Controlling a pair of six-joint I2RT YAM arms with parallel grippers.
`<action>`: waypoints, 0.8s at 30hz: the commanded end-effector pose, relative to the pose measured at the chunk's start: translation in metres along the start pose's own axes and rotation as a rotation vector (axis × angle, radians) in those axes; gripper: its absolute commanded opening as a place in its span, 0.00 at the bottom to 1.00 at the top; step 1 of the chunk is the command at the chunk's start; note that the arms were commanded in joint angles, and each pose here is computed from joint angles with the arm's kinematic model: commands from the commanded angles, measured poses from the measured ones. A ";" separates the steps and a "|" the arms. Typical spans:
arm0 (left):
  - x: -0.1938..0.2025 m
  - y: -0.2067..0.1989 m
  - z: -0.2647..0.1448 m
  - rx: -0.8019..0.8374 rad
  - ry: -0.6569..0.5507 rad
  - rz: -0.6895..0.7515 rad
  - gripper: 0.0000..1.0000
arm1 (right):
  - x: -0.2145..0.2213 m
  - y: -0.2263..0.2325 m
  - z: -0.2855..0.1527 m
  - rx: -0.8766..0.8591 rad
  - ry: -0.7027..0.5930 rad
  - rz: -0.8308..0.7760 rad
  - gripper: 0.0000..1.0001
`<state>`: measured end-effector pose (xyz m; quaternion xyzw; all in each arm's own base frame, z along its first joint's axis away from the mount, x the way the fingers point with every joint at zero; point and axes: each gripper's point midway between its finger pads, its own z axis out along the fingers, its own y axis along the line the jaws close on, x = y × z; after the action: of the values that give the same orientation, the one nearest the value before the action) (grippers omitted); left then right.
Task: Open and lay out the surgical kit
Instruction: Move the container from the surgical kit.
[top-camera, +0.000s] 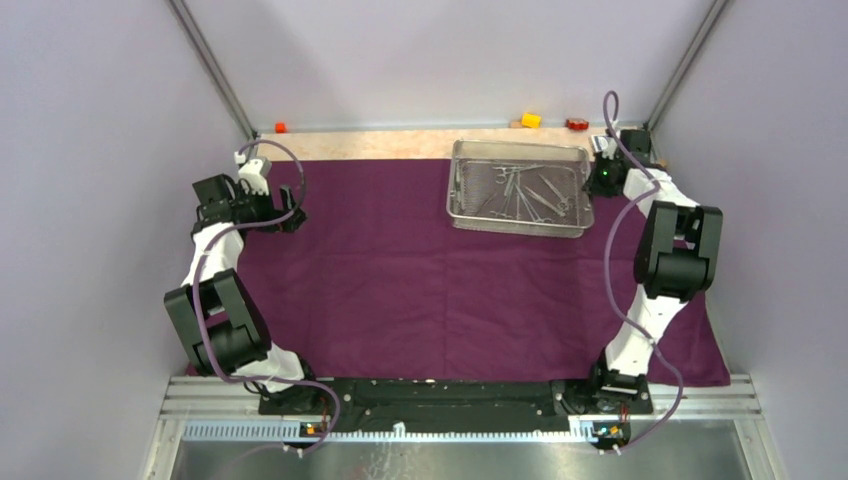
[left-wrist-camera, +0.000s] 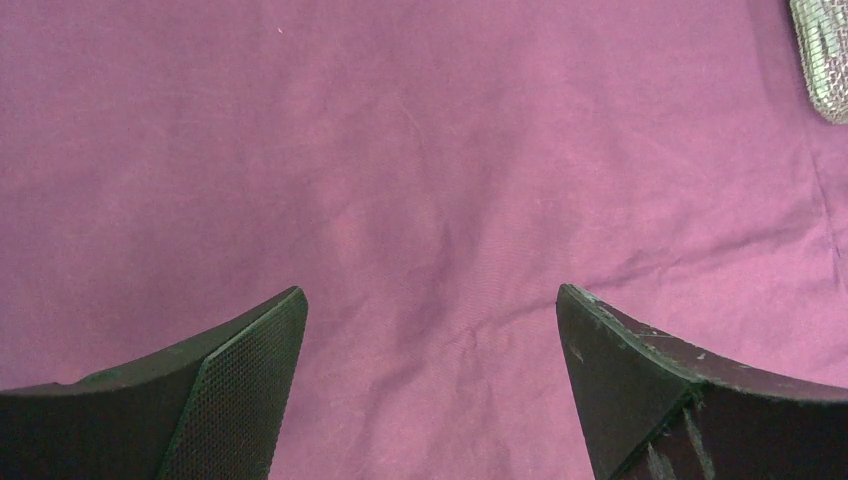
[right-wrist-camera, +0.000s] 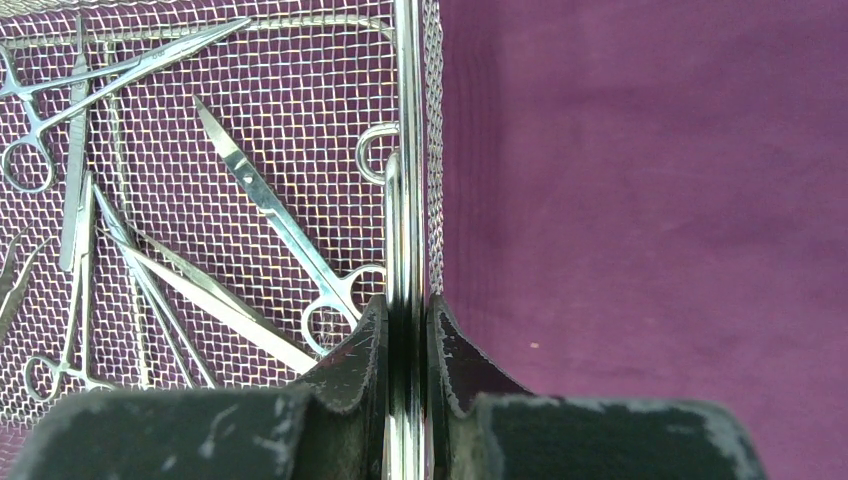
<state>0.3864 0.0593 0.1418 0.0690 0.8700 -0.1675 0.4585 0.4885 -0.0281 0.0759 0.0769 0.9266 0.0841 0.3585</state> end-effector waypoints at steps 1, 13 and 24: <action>-0.016 -0.005 -0.004 0.007 -0.051 0.049 0.99 | -0.063 -0.016 -0.020 0.043 -0.154 -0.049 0.00; -0.017 -0.006 -0.002 0.001 -0.049 0.039 0.99 | -0.064 -0.040 -0.006 0.070 -0.081 -0.178 0.00; -0.018 -0.009 0.003 -0.001 -0.042 0.031 0.99 | -0.067 -0.054 0.008 0.080 -0.074 -0.218 0.00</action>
<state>0.3890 0.0515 0.1419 0.0731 0.8702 -0.1691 0.4570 0.5129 -0.0754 0.0743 0.0137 0.9371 0.0351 0.3470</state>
